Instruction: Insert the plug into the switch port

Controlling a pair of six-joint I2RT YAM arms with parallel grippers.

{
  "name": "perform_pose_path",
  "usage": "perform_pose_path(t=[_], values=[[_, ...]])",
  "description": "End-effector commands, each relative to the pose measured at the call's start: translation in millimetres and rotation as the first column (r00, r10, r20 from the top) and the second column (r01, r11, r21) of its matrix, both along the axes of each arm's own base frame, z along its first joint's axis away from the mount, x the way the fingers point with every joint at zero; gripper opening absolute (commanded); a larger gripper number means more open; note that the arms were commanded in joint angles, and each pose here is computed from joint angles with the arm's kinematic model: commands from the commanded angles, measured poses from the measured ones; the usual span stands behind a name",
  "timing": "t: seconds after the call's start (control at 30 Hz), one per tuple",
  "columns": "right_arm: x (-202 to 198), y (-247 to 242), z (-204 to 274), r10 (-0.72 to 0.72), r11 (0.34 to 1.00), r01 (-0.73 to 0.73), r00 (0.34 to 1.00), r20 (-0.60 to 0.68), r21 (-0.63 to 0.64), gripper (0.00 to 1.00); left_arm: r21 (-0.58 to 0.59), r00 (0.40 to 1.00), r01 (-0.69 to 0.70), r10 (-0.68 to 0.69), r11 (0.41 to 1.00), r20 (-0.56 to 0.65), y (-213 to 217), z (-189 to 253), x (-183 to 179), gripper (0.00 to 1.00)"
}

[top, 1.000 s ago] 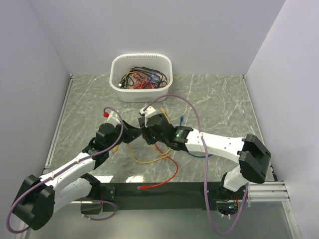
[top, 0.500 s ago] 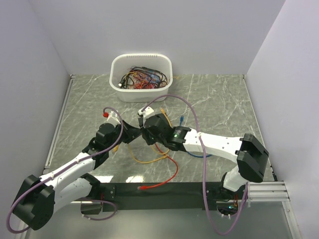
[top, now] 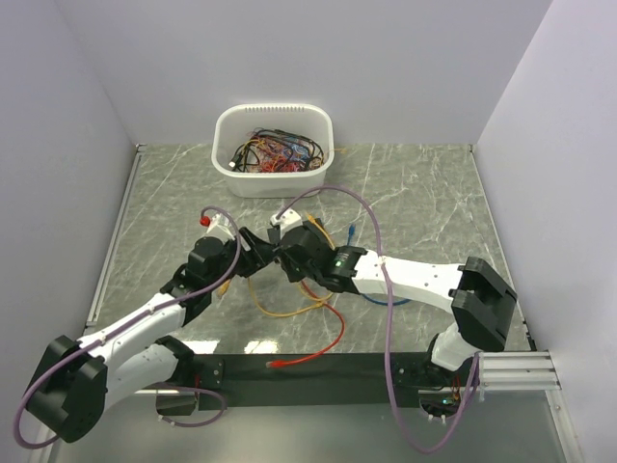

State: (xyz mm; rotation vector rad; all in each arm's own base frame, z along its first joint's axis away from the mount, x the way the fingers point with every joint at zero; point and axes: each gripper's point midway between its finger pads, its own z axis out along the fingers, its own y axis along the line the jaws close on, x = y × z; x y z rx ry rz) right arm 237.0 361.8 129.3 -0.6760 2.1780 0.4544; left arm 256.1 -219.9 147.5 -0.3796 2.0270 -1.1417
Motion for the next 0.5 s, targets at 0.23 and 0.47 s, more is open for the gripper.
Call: perform_pose_path(t=[0.23,0.47], values=[[9,-54,-29,-0.110,0.993,0.108,0.993,-0.049,-0.044,0.00,0.139,0.996,-0.044,0.031,0.989,0.088,5,10,48,0.75],[16,-74,-50,-0.155,0.987,0.149,0.981,-0.118,-0.052,0.00,0.136,0.991,0.033,-0.050,0.990,0.124,-6,3,88,0.73]])
